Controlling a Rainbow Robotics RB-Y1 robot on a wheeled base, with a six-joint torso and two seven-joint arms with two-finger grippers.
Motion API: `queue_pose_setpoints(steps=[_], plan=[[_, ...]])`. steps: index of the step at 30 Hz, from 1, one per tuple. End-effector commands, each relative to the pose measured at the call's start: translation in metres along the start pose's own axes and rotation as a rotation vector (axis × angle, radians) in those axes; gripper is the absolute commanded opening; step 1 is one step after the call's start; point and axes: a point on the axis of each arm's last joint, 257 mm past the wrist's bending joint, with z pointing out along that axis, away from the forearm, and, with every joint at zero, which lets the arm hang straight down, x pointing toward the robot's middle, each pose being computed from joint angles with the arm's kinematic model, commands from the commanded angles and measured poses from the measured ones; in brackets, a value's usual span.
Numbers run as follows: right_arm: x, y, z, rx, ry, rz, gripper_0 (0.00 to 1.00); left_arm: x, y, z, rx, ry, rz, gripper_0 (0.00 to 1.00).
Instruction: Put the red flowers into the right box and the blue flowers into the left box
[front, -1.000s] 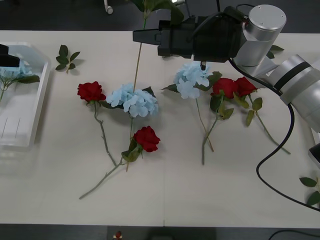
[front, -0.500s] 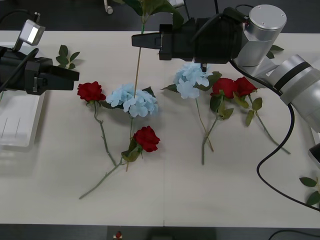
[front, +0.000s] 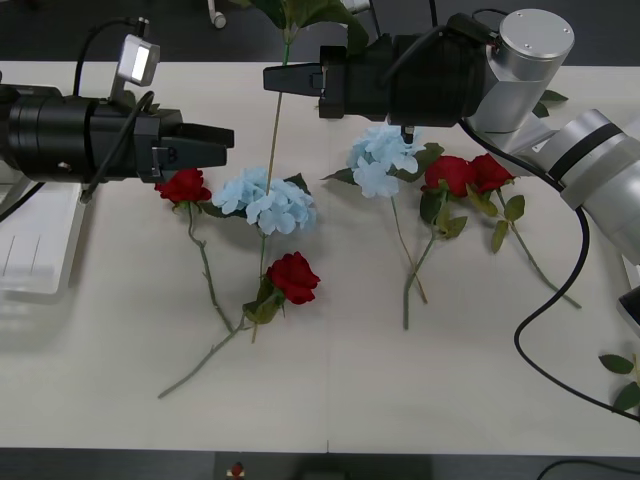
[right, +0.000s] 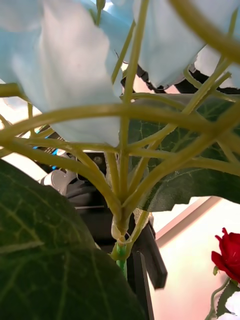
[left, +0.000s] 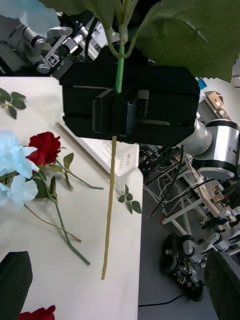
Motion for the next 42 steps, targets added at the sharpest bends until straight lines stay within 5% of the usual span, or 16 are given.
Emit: queue_pose_setpoints(steps=[1,10,11,12,13,38,40,41,42], plan=[[-0.022,0.014,-0.002,-0.024,-0.005,-0.07,0.0,-0.009,-0.007,0.018,0.013,0.0,0.001,1.0],[-0.022,0.018,-0.002,-0.04,-0.006,-0.066,0.0,-0.001,-0.008,0.049,0.025,0.01,0.004,0.95],[-0.022,0.018,-0.002,-0.041,-0.005,-0.066,0.0,0.0,-0.009,0.053,0.028,0.012,0.005,0.68],[-0.022,0.018,-0.002,-0.041,-0.006,-0.064,0.0,0.0,-0.01,0.055,0.033,0.01,0.001,0.16],[-0.022,0.019,-0.002,-0.042,-0.006,-0.067,0.0,0.001,-0.01,0.056,0.035,0.01,0.0,0.0],[-0.022,0.023,-0.005,-0.063,-0.002,-0.048,0.01,0.0,-0.012,0.056,0.039,0.006,-0.024,0.0],[-0.023,0.02,-0.008,-0.048,-0.002,-0.052,0.57,0.0,-0.011,0.056,0.039,0.009,-0.026,0.0],[-0.02,0.017,-0.009,-0.037,0.011,-0.062,0.74,0.0,-0.011,0.055,0.039,0.006,-0.027,0.0],[-0.019,0.015,-0.01,-0.031,0.017,-0.068,0.81,-0.001,-0.012,0.054,0.039,0.006,-0.025,0.0]])
